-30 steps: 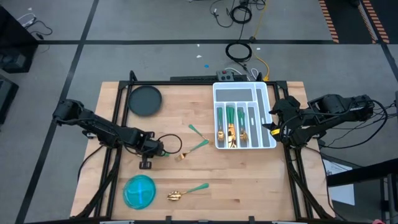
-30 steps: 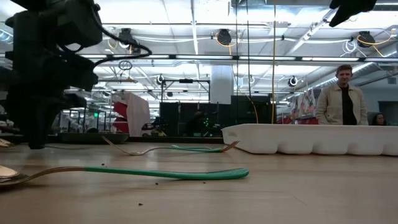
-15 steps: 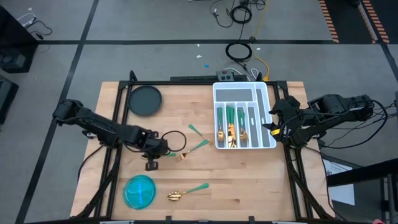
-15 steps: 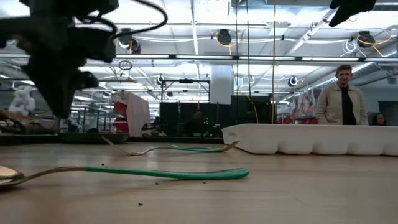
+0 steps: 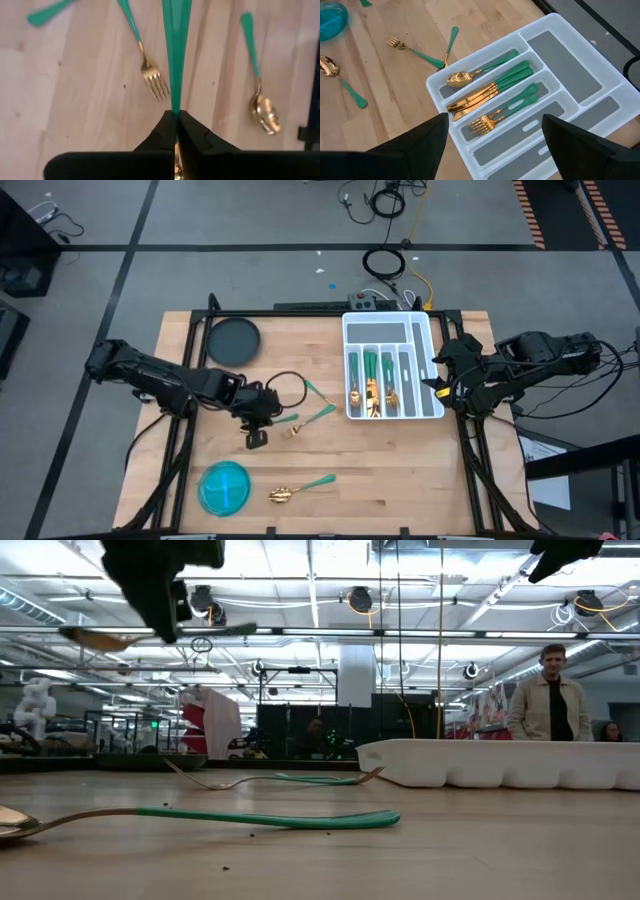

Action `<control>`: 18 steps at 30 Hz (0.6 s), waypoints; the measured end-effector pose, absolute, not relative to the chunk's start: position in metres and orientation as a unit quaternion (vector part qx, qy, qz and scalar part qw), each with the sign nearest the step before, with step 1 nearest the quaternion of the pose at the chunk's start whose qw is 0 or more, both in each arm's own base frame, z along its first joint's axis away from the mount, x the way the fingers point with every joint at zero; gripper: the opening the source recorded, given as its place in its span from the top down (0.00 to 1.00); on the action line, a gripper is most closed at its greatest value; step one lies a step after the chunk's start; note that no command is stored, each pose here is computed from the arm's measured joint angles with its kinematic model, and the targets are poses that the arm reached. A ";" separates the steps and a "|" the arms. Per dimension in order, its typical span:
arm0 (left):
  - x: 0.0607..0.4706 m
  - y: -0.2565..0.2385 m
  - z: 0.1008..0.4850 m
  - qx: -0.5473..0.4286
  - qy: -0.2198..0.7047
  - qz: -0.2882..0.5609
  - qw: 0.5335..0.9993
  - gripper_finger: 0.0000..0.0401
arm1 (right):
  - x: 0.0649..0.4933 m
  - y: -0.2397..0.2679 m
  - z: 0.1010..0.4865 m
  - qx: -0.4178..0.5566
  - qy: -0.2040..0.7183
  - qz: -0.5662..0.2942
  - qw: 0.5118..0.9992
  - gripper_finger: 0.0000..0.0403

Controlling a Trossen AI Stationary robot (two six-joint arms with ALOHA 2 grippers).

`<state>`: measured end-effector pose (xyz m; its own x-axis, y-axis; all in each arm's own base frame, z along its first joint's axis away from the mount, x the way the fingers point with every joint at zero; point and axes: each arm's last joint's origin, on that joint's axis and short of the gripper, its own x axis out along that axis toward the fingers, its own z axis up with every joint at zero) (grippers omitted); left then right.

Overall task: Sort silverware
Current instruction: Put the top green spoon into the left slot of the white silverware tray

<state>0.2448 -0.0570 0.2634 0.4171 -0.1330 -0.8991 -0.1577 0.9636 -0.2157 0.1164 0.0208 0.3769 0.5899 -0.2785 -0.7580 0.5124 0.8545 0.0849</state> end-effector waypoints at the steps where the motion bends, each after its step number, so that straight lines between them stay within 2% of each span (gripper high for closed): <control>1: 0.246 -0.056 0.269 -0.136 0.537 0.009 0.832 0.99 | 0.116 0.021 0.377 0.149 0.393 -0.225 0.879 0.22; 8: 0.253 -0.045 0.304 -0.166 0.500 0.034 0.849 0.99 | 0.117 0.021 0.377 0.150 0.391 -0.224 0.880 0.22; 18: 0.257 -0.029 0.309 -0.272 0.474 0.107 0.831 0.99 | 0.117 0.021 0.378 0.154 0.387 -0.224 0.881 0.22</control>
